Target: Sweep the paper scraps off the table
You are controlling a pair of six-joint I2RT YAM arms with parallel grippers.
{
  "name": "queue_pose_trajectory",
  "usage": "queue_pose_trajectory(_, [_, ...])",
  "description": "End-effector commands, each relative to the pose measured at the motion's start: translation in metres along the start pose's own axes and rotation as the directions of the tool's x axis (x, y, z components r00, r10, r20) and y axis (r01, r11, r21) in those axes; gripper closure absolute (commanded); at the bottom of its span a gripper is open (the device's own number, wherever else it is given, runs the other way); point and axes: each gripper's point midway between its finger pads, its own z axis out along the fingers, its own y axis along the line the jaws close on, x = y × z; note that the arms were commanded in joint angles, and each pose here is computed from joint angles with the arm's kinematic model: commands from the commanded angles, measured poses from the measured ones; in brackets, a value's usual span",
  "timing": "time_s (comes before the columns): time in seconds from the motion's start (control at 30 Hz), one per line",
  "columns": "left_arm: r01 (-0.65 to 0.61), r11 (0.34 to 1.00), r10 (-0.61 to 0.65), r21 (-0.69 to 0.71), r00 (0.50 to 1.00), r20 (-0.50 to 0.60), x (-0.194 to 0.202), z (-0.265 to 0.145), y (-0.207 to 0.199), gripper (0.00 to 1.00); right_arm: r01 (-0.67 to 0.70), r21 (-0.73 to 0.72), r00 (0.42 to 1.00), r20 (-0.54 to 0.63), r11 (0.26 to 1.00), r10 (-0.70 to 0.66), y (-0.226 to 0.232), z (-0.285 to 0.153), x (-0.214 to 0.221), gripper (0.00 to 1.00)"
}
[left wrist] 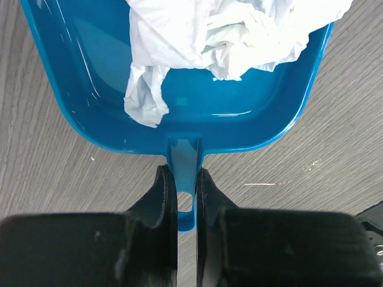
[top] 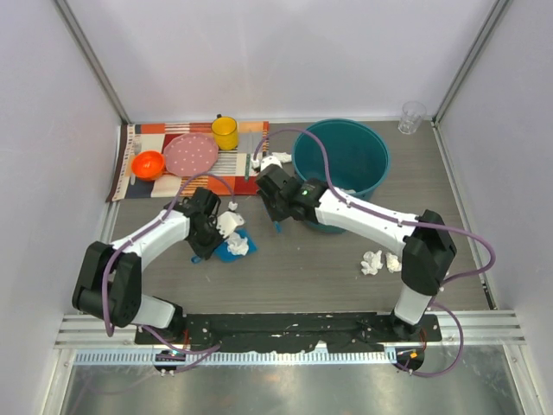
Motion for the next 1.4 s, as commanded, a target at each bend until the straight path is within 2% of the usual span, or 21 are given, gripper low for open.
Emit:
queue_pose_trajectory(0.0, [0.013,1.0,-0.013,0.014,0.998,0.055,-0.012,0.004,-0.001,1.0,0.024,0.171,0.995,0.094,0.985,-0.041,-0.041,0.002,-0.044,0.99])
queue_pose_trajectory(0.2, [0.014,1.0,-0.014,-0.004,0.999,0.049,-0.012,0.006,0.003,1.0,0.007,0.289,0.996,0.083,0.957,-0.032,-0.084,0.021,-0.054,0.99])
queue_pose_trajectory(0.47, [0.013,1.0,-0.012,-0.029,0.999,0.044,-0.01,0.004,0.007,1.0,0.031,0.496,0.998,0.034,0.868,-0.055,-0.146,0.021,-0.039,0.99])
queue_pose_trajectory(0.67, [0.012,0.999,-0.01,-0.031,0.999,0.052,-0.014,0.003,0.009,1.0,-0.014,0.528,1.0,0.02,0.849,0.004,-0.188,0.014,-0.025,0.99])
queue_pose_trajectory(0.73, [0.014,0.999,-0.012,-0.03,0.999,0.051,-0.015,0.004,0.01,1.0,0.004,0.5,1.0,0.014,0.866,-0.013,-0.187,0.017,-0.027,0.99])
queue_pose_trajectory(0.83, [0.017,0.999,-0.015,-0.033,0.999,0.049,-0.015,0.003,0.011,1.0,0.034,0.468,0.998,0.031,0.883,-0.055,-0.185,0.024,-0.042,0.99])
queue_pose_trajectory(1.0, [0.016,0.999,-0.014,-0.036,0.998,0.055,-0.017,0.002,0.012,1.0,0.038,0.475,0.983,0.138,0.879,-0.117,-0.193,0.038,-0.094,0.99])
queue_pose_trajectory(1.23, [0.019,0.999,-0.016,-0.039,0.998,0.06,-0.016,0.001,0.012,1.0,0.065,0.594,0.974,0.136,0.802,-0.18,-0.221,0.082,-0.141,0.99])
queue_pose_trajectory(1.37, [0.021,0.999,-0.019,-0.039,0.998,0.065,-0.017,0.0,0.012,1.0,0.141,0.609,0.955,0.124,0.781,-0.27,-0.231,0.098,-0.172,0.99])
